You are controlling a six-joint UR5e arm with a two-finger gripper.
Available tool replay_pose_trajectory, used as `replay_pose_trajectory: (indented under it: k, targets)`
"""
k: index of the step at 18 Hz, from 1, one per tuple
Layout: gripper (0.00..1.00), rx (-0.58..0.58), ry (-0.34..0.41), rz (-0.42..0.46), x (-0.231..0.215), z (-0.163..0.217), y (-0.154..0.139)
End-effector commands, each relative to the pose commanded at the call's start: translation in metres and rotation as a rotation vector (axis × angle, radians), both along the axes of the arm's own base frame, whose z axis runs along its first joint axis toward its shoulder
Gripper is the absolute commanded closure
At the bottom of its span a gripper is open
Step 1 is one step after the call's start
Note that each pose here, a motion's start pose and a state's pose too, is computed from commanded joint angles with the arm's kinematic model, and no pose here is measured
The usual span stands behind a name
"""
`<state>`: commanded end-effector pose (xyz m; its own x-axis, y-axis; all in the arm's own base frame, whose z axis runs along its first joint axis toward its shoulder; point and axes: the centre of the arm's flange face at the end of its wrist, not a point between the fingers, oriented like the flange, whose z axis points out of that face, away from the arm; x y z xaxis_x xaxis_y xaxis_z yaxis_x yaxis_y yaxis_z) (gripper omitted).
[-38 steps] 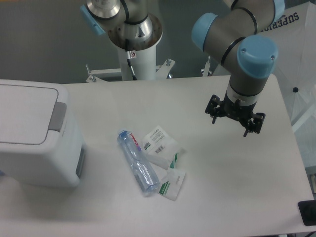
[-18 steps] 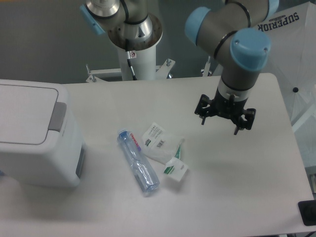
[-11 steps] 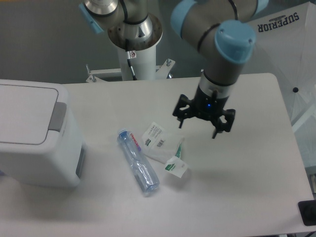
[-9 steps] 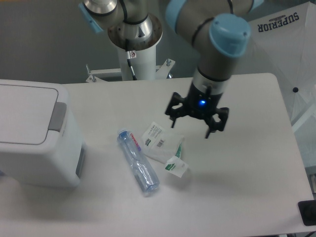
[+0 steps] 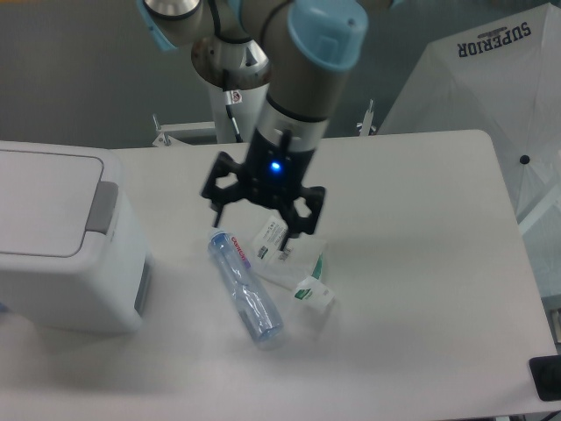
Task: Open the trash can
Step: 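Move the gripper across the table toward the white trash can lid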
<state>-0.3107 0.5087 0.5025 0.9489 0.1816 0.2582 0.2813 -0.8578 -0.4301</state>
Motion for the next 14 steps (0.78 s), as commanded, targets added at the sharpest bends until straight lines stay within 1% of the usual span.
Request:
replay_pose_trajectory:
  k: [2,8,14]
  targets:
    - [0.0,0.005,-0.012,0.008,0.013,0.004,0.005]
    - [0.0,-0.015,-0.056,0.009,0.055,0.002,0.026]
    - [0.0,-0.02,-0.059,-0.022,0.083,-0.003,0.022]
